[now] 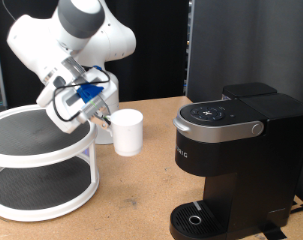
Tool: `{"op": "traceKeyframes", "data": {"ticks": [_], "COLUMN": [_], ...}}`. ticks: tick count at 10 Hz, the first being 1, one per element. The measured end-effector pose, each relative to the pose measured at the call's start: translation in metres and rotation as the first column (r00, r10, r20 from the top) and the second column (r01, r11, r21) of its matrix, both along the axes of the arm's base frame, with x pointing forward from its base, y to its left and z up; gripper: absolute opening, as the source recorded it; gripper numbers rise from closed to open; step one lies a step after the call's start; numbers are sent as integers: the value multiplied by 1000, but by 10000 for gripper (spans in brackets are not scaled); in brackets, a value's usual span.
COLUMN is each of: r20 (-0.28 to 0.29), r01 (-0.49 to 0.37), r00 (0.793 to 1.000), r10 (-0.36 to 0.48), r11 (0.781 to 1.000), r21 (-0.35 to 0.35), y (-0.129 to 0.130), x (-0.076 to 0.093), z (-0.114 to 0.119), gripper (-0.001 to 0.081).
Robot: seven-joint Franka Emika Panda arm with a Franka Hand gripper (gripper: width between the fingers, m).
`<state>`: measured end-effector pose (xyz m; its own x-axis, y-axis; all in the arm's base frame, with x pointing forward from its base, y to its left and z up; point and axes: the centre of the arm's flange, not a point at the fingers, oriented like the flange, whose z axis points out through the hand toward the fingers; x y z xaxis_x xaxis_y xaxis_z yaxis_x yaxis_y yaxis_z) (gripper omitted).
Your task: Make a cup of coffee with the keurig machine
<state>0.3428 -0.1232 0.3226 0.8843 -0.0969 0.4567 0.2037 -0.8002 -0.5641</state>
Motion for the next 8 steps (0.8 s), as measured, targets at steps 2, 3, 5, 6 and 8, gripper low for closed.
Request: {"op": "traceKeyframes", "data": {"ticks": [2,3,5,6,8], "r20": [-24,-31,-34,-34,-29], "r01": [27,32,39,39,40], "r00": [999,999,999,999,999], "r10": [-27,-33,-40,-40,-41], "r11": [999,999,999,999,999], "r21": [-22,-26,-25,-23,-30], "y": [16,24,36,41,48], "x": [10,14,17,17,16], "z": [-16,-25,-45,-56,-73], "gripper": [75,75,75,75,75]}}
